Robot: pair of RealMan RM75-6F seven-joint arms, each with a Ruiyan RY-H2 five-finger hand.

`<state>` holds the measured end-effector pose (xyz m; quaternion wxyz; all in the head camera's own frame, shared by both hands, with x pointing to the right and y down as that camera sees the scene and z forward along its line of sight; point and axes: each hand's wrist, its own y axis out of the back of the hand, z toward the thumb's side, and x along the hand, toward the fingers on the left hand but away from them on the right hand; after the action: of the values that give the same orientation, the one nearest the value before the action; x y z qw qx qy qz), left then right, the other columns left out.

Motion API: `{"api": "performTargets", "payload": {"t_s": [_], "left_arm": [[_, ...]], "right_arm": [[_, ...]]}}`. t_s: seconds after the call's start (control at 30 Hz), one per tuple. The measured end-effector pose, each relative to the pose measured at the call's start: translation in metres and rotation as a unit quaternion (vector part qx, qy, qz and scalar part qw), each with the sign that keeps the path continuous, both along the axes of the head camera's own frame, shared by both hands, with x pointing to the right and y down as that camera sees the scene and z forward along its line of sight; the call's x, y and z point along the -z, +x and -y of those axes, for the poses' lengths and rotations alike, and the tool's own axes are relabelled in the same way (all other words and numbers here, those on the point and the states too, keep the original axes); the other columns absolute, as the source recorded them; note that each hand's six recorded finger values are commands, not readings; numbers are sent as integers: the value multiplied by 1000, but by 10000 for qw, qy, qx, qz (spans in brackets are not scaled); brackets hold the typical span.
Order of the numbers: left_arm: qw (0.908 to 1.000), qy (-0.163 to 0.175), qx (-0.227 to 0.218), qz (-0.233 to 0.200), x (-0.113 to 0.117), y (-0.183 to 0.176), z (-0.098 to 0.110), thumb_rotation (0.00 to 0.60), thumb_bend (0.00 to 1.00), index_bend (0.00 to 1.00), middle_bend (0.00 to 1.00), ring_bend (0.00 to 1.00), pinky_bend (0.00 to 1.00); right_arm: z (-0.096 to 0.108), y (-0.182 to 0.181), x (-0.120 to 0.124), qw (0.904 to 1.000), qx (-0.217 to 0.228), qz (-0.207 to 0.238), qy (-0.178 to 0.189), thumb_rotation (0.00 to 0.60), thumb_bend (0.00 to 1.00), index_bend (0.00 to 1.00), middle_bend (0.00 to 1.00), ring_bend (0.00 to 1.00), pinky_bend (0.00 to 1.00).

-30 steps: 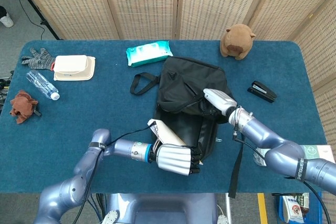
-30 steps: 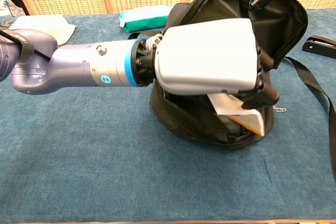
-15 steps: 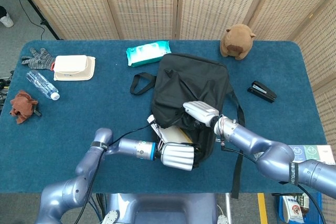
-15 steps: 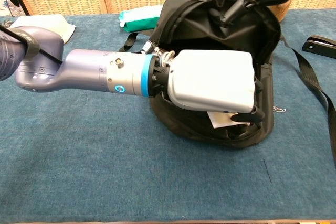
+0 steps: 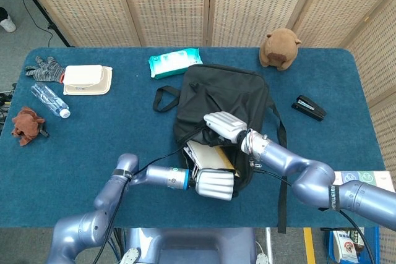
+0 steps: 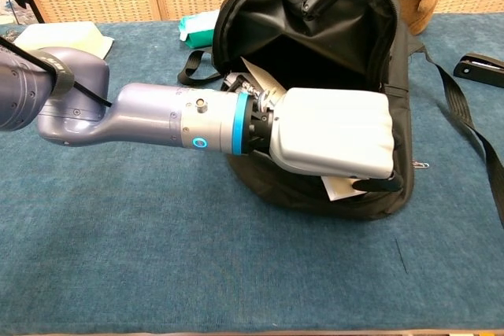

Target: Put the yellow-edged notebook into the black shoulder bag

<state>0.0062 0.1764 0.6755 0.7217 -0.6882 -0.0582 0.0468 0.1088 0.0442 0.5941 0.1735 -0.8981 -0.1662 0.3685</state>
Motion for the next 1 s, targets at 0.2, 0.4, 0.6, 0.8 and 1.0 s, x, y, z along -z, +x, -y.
{"api": "performTargets", "payload": {"t_s": [0.2, 0.4, 0.6, 0.8, 1.0], "left_arm": [[9997, 62, 142, 207, -7, 3, 8, 600, 343, 824, 726, 554, 824], [9978, 102, 410, 507, -18, 2, 22, 600, 326, 822, 717, 548, 823], [9937, 179, 792, 771, -26, -1, 41, 600, 323, 822, 705, 544, 823], [9905, 309, 965, 926, -30, -9, 54, 600, 307, 809, 652, 520, 796], [9897, 412, 964, 976, -32, -18, 58, 600, 225, 508, 305, 315, 569]], "right_arm": [[-7, 3, 6, 9999, 108, -28, 16, 600, 869, 610, 661, 663, 509], [-11, 7, 11, 9999, 145, -7, 91, 600, 869, 610, 661, 663, 509], [-18, 13, 10, 9997, 208, -63, 73, 600, 869, 610, 661, 663, 509], [-17, 17, 8, 9998, 177, -96, 74, 600, 869, 610, 661, 663, 509], [-13, 19, 6, 9998, 146, -121, 101, 600, 869, 610, 661, 663, 509]]}}
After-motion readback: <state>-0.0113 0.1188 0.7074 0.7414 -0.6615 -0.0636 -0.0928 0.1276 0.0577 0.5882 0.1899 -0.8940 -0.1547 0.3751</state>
